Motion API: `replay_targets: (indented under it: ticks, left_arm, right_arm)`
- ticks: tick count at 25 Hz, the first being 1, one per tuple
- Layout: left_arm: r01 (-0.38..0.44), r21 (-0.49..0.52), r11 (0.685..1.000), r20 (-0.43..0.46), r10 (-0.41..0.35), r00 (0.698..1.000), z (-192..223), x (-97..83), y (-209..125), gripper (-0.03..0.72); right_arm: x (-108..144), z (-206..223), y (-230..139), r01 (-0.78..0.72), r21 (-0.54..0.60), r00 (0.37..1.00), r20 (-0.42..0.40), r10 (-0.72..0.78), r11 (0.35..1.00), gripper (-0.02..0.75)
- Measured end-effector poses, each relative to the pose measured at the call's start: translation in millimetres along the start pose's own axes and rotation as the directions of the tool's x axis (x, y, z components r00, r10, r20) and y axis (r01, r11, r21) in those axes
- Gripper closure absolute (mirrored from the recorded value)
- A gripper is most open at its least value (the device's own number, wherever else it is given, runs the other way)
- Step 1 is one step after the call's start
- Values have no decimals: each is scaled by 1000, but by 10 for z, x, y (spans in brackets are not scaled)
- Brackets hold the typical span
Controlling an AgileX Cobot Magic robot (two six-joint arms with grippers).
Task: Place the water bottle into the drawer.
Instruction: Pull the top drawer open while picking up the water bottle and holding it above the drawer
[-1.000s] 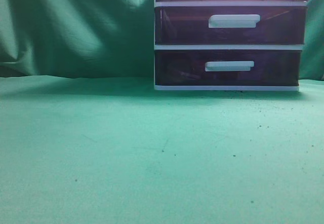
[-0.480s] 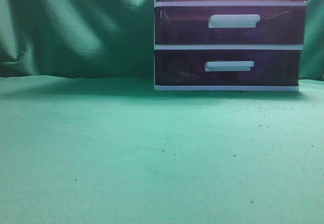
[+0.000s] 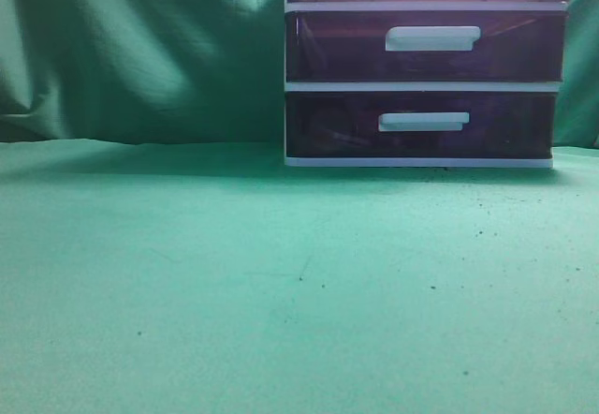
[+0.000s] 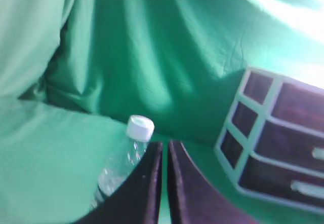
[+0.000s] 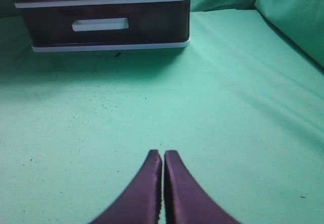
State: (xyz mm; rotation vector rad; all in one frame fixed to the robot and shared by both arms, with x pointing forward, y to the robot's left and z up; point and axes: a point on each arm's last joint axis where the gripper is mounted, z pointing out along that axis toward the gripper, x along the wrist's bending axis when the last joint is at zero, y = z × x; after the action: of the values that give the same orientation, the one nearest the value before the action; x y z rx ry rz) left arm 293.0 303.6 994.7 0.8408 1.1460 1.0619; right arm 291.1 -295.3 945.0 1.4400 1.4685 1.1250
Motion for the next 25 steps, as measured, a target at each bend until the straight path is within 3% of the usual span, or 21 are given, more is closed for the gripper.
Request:
replay_targets:
  ticks: [6,10,15,17,20,22,24,25]
  left_arm:
    - [27,178,984,30,-32,999,121,-160,237,688]
    - [28,333,942,39,-44,998,313,-292,439,688]
    - [-207,461,863,90,187,978,544,-271,367,688]
    - [-245,512,823,99,227,969,635,-243,281,641]
    - [-249,606,755,99,239,966,767,-198,114,431]
    - [-243,638,731,91,241,966,847,-172,31,260]
    - [-238,646,726,79,246,966,929,-148,-28,93]
    - [-237,641,730,71,251,965,975,-135,-51,58]
  right_arm:
    - [0,0,0,0,0,1000,0,0,1000,738]
    - [0,0,0,0,0,1000,0,0,1000,738]
    - [0,0,0,0,0,1000,0,0,1000,738]
    - [0,0,0,0,0,1000,0,0,1000,738]
    - [0,0,0,0,0,1000,0,0,1000,738]
    - [0,0,0,0,0,1000,0,0,1000,738]
    - [0,0,0,0,0,1000,0,0,1000,738]
    - [0,0,0,0,0,1000,0,0,1000,738]
